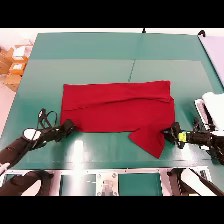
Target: Fold the shirts.
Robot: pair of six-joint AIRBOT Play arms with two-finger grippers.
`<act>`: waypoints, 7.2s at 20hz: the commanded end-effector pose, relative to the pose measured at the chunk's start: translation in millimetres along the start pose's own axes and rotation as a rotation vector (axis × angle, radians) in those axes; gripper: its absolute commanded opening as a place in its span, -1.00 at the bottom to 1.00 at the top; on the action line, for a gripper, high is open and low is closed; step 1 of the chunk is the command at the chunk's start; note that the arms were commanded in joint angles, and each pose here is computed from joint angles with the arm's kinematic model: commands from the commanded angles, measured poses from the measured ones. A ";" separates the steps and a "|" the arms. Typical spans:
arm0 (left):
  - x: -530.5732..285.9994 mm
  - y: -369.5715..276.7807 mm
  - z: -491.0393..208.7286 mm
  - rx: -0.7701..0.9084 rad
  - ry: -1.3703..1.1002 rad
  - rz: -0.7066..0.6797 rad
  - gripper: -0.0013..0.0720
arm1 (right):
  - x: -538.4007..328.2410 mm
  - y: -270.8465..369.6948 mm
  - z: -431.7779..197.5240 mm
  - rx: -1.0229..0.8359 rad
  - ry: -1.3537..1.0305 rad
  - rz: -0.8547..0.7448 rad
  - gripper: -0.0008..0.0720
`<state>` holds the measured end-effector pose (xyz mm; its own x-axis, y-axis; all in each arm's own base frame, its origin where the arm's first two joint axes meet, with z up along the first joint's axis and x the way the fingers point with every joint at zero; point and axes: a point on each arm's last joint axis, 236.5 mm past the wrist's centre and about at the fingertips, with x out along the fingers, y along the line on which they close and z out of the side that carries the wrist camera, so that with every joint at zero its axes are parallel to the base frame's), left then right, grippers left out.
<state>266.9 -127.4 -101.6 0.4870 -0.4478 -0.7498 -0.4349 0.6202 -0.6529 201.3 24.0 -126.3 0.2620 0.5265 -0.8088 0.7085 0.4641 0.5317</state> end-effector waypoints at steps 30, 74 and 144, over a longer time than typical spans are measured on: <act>19.2 -121.5 181.6 0.438 0.082 -0.049 -0.90 | -43.6 208.8 143.3 -0.255 -0.172 0.106 -0.93; 214.3 -310.0 -86.4 0.845 0.268 -0.330 -0.91 | -129.1 309.8 76.3 -0.825 0.132 0.234 -0.94; -70.4 -216.7 165.6 0.767 0.483 -0.169 -0.91 | -362.1 190.7 209.5 -0.308 -0.568 0.198 -0.94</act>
<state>452.2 -122.9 110.2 0.0537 -0.6831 -0.7284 0.3174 0.7033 -0.6361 432.6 -161.4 212.8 0.7210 0.3194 -0.6149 0.2766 0.6810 0.6780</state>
